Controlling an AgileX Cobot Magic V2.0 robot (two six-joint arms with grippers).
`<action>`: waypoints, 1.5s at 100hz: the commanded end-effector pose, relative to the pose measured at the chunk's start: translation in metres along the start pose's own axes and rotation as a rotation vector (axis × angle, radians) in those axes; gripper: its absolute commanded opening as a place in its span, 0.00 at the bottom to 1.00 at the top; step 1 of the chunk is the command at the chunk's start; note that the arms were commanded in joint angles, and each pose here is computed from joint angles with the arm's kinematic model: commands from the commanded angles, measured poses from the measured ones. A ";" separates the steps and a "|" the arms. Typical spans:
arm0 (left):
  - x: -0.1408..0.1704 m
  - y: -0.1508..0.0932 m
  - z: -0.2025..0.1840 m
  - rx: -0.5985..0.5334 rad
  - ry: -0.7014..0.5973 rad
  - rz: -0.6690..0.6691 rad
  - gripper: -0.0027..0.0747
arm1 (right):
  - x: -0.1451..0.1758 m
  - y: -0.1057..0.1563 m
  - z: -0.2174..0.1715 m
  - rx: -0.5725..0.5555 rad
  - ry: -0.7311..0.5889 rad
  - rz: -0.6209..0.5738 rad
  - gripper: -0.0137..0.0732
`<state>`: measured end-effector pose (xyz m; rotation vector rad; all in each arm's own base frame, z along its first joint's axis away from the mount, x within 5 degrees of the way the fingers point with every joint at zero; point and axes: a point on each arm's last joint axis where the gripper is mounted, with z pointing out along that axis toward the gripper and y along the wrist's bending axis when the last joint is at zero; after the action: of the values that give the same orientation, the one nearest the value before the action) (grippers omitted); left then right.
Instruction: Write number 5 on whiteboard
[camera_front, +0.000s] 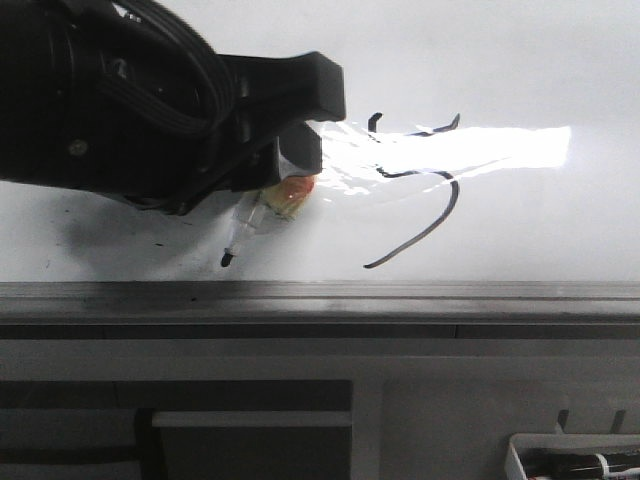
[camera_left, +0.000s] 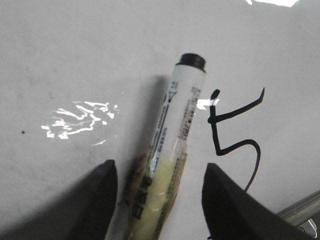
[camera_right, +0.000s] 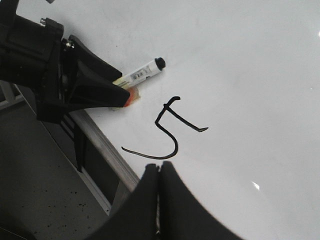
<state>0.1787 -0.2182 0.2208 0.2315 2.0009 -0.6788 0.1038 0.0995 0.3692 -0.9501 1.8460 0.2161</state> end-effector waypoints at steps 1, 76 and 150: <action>-0.012 0.006 0.001 -0.052 -0.087 -0.071 0.64 | -0.013 -0.004 -0.006 0.015 -0.097 -0.001 0.09; -0.073 0.019 -0.175 0.239 -0.467 0.305 0.01 | 0.053 -0.010 -0.057 0.127 -0.320 0.111 0.09; -0.010 0.062 -0.188 0.202 -0.450 0.306 0.01 | 0.116 -0.004 -0.068 0.152 -0.375 0.195 0.09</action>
<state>0.0675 -0.0639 0.2671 0.4981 1.4731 -0.6830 0.0380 0.0014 0.2926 -0.5820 1.6593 0.3466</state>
